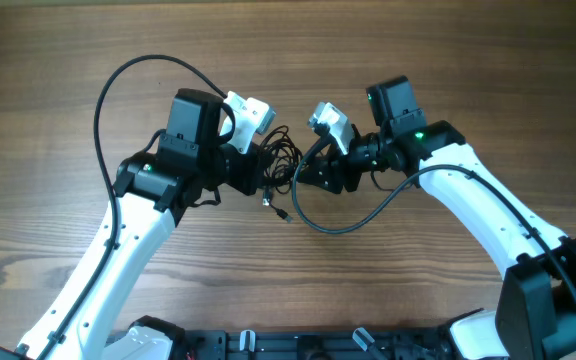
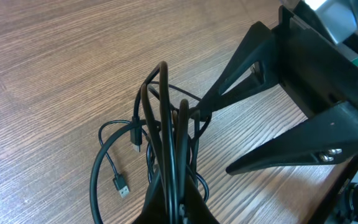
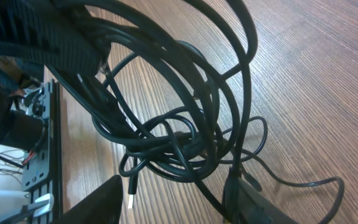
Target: Untangle cables
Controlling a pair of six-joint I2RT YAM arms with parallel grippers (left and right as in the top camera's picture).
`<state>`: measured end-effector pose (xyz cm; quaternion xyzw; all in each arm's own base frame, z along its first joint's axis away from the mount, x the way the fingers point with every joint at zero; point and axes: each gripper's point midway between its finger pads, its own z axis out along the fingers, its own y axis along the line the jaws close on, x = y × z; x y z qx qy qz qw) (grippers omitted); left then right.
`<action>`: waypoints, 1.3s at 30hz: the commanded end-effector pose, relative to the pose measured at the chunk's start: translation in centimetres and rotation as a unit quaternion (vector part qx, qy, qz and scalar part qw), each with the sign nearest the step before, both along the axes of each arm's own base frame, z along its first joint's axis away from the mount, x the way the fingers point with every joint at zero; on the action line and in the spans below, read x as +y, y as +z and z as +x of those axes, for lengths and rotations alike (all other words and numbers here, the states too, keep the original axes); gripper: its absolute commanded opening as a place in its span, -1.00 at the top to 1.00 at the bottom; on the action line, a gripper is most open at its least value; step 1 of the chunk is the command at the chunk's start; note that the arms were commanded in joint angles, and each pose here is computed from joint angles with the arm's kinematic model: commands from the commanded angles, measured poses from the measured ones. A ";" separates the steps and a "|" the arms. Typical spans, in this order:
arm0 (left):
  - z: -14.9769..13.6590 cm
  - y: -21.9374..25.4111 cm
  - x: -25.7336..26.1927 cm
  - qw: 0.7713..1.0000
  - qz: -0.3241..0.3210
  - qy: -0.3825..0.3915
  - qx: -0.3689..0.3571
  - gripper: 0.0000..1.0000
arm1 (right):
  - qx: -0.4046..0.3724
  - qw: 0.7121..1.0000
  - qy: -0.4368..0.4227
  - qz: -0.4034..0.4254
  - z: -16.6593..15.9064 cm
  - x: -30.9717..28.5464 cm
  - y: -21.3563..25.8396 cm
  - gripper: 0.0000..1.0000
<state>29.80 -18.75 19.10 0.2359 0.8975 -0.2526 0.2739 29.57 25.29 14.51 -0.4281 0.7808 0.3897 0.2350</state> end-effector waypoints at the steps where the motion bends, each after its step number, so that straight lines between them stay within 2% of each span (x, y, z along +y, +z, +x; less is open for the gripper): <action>1: 0.9 1.0 -0.1 1.000 -0.023 0.018 -0.007 0.92 | 0.009 1.000 0.016 -0.007 -0.7 0.6 -0.5 0.03; 4: 2.3 1.6 1.3 0.996 -0.049 0.070 0.001 0.92 | -0.001 0.999 0.016 -0.037 -1.0 0.9 -1.4 0.25; 6: 2.3 1.9 1.5 0.995 -0.068 0.070 0.011 0.92 | -0.012 0.998 0.008 -0.053 -0.6 0.7 -1.8 0.29; 8: 2.0 2.2 1.3 0.994 -0.089 0.059 0.019 0.92 | -0.015 0.999 0.003 -0.050 -0.2 0.8 -1.6 0.44; 9: 1.9 2.4 1.1 0.994 -0.096 0.054 0.022 0.92 | -0.012 0.999 -0.007 -0.045 0.1 1.0 -1.4 0.62; 10: 1.8 2.5 1.0 0.993 -0.100 0.049 0.024 0.92 | -0.006 0.999 -0.022 -0.038 0.5 1.2 -1.1 0.91; 12: 1.4 2.3 0.9 0.993 -0.100 0.048 0.033 0.92 | 0.021 0.997 -0.075 -0.012 2.0 1.6 0.0 0.91; 16: 0.4 0.7 1.8 0.993 -0.071 0.066 0.069 0.92 | 0.003 0.989 -0.143 0.032 5.4 0.1 5.1 0.91; 19: 0.4 -0.5 3.3 0.992 -0.030 0.097 0.076 0.92 | -0.031 0.973 -0.218 0.069 7.8 -4.5 9.9 0.91; 22: 1.8 -1.2 5.6 0.979 0.002 0.191 0.076 0.92 | -0.059 0.947 -0.304 0.079 8.7 -10.9 13.2 0.91; 24: 3.0 -1.3 7.5 0.957 0.011 0.278 0.075 0.92 | -0.049 0.925 -0.371 0.070 8.7 -15.3 13.7 0.91; 26: 3.8 -0.9 7.9 0.945 -0.008 0.320 0.073 0.92 | -0.025 0.919 -0.388 0.061 8.1 -16.6 13.1 0.91; 28: 4.7 0.0 7.2 0.944 -0.037 0.322 0.063 0.92 | 0.014 0.921 -0.387 0.042 7.0 -16.4 11.5 0.91; 31: 5.0 1.2 5.3 0.954 -0.084 0.283 0.061 0.92 | 0.041 0.926 -0.374 0.033 6.1 -15.4 9.8 0.91; 33: 4.5 1.8 3.9 0.966 -0.100 0.231 0.057 0.92 | 0.040 0.940 -0.338 0.033 5.2 -13.7 9.4 0.66; 34: 4.1 2.1 3.1 0.974 -0.102 0.194 0.050 0.92 | 0.024 0.955 -0.294 0.039 4.5 -12.3 9.7 0.44; 36: 2.5 2.9 1.0 0.990 -0.115 0.078 0.027 0.92 | -0.022 0.978 -0.204 0.046 2.9 -9.4 10.3 -0.16; 37: 2.0 3.2 0.4 0.992 -0.120 0.044 0.018 0.92 | -0.046 0.983 -0.172 0.034 2.5 -8.1 10.0 -0.27; 39: 1.6 3.5 0.0 0.992 -0.126 0.018 0.011 0.92 | -0.065 0.988 -0.142 0.018 2.2 -6.8 9.3 -0.36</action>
